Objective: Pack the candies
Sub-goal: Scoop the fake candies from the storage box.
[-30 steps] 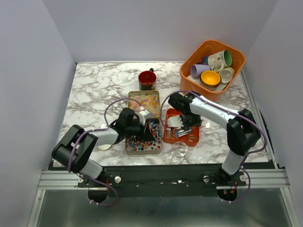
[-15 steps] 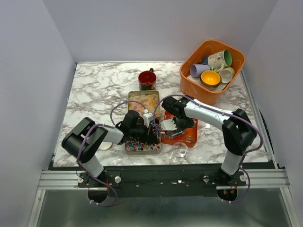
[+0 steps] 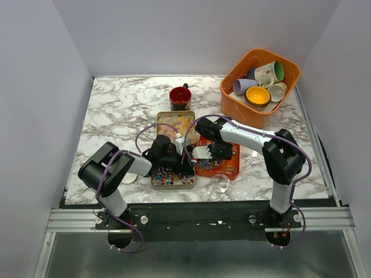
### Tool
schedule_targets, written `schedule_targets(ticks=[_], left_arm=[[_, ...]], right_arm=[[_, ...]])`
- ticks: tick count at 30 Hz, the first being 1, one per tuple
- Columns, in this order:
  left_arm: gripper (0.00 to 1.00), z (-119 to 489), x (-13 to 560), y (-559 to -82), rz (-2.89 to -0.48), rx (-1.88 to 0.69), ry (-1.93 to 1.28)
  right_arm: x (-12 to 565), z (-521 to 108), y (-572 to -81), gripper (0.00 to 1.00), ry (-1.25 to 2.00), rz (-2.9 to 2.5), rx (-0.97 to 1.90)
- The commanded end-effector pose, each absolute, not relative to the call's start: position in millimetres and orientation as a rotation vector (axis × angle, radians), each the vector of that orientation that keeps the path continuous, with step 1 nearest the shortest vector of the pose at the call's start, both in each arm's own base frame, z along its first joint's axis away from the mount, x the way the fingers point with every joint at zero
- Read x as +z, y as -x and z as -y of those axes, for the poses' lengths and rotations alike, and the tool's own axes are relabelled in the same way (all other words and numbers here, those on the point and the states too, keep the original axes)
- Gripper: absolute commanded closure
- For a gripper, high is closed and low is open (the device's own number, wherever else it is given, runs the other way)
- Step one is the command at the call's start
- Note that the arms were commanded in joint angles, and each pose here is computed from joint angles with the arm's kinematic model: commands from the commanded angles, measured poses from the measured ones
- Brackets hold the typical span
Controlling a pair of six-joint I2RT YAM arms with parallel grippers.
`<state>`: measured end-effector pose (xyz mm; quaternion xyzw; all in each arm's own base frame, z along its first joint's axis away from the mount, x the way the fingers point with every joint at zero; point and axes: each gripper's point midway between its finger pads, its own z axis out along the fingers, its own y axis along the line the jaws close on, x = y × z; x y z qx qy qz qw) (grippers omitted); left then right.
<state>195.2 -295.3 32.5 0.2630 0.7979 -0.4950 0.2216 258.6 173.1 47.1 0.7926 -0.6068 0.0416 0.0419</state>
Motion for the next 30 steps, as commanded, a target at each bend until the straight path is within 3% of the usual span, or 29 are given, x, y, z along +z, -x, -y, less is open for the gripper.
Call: schedule_targets(ticks=[1,9,19,23,30], left_arm=[[1.00,304,42,-203,-2.167,-1.382,-0.721],[1.00,292,58,-203,-2.209,-1.329,-0.740],[1.00,269,94,-200,-2.198,-1.185,-0.835],[0.86,257,103,-202,-2.218,-1.111,-0.809],[0.70,244,121,-216,-2.185,-1.027,-0.862]], right_arm=[[36,-223,-255,0.99,-2.543,1.971,-0.168],[55,-225,-270,0.99,-2.517,2.209,-0.345],[56,-210,-273,0.99,-2.600,2.242,-0.339],[59,-207,-269,0.99,-2.597,2.289,-0.391],[60,-185,-266,0.99,-2.580,2.329,-0.430]])
